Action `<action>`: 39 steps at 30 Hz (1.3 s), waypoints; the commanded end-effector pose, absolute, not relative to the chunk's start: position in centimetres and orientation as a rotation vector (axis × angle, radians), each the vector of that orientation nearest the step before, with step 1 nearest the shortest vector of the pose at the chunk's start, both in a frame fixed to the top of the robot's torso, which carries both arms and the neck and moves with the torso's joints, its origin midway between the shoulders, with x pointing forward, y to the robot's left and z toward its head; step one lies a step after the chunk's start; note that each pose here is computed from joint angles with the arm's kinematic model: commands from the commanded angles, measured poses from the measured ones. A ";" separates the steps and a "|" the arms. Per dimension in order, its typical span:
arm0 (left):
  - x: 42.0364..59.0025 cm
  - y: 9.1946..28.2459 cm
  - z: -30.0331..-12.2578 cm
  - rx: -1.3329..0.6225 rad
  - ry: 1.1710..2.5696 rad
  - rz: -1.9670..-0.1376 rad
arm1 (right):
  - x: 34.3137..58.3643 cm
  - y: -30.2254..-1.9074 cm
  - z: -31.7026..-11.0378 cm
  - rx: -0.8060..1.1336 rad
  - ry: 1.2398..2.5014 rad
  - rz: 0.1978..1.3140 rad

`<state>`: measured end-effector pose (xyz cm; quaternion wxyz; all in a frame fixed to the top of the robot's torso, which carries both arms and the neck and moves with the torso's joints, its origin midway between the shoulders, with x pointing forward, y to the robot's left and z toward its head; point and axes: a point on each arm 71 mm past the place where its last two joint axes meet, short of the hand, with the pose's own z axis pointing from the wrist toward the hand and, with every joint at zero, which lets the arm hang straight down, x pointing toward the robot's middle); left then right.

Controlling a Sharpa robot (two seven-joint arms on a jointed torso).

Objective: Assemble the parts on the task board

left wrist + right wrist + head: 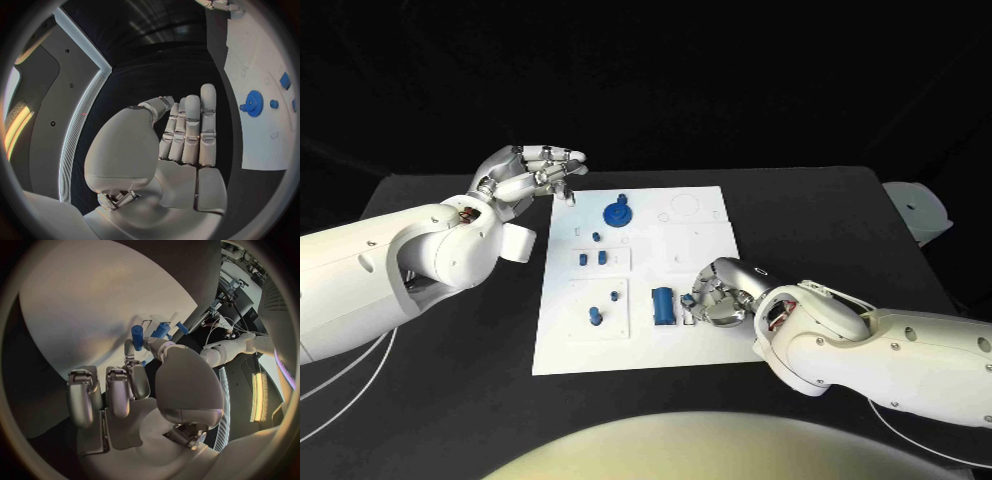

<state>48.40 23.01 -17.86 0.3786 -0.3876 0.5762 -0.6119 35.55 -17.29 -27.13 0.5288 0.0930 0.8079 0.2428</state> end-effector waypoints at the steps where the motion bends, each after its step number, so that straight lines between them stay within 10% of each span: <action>1: 48.3 22.8 -17.8 -0.985 1.476 -1.586 | 35.5 -17.1 -27.3 0.195 1.936 0.573; 39: 48.4 22.8 -17.8 -0.988 1.479 -1.583 | 35.2 -16.4 -27.1 0.145 1.928 0.586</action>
